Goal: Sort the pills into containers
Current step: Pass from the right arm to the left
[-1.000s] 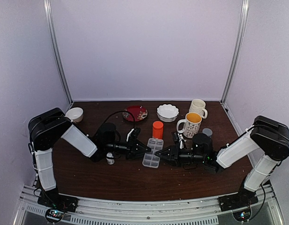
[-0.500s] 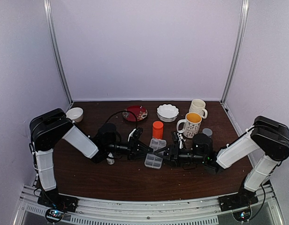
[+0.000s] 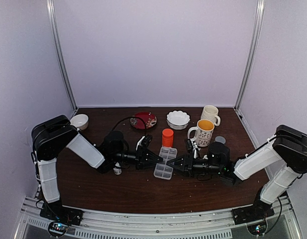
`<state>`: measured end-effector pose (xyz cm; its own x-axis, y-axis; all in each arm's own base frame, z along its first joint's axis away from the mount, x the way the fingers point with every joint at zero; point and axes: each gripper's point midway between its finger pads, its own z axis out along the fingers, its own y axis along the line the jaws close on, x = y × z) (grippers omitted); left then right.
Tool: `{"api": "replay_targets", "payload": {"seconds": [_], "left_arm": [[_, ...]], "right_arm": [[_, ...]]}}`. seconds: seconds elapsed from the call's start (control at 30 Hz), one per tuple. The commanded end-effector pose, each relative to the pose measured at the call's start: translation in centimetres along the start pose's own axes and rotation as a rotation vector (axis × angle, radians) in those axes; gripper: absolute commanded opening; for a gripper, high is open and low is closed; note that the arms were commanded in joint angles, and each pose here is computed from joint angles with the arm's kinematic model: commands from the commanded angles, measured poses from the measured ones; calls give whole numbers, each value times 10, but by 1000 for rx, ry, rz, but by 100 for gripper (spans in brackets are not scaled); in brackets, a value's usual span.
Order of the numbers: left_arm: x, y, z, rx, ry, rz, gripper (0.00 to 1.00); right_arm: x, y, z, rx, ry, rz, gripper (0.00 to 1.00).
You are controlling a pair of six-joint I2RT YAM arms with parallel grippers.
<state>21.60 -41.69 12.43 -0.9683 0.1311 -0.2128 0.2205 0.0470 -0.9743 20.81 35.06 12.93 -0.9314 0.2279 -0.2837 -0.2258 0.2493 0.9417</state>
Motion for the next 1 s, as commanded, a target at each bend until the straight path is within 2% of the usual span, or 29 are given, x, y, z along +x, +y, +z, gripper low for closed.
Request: {"api": "replay_targets", "payload": {"seconds": [0.0, 0.17, 0.37, 0.77, 0.97], "left_arm": [[0, 9, -2, -47, -12, 29, 0], [0, 19, -4, -144, -7, 56, 0], [1, 30, -3, -285, 10, 105, 0], [-6, 30, -3, -343, -34, 120, 0], [-8, 33, -6, -372, -44, 120, 0]], "right_arm": [[-2, -8, -7, 46, -27, -21, 25], [-2, -24, -4, 151, -5, -36, 16], [-6, -40, -4, 283, 1, -65, 16], [-10, -57, -6, 388, -12, -55, 27], [-8, -49, -5, 333, -10, -48, 33]]}}
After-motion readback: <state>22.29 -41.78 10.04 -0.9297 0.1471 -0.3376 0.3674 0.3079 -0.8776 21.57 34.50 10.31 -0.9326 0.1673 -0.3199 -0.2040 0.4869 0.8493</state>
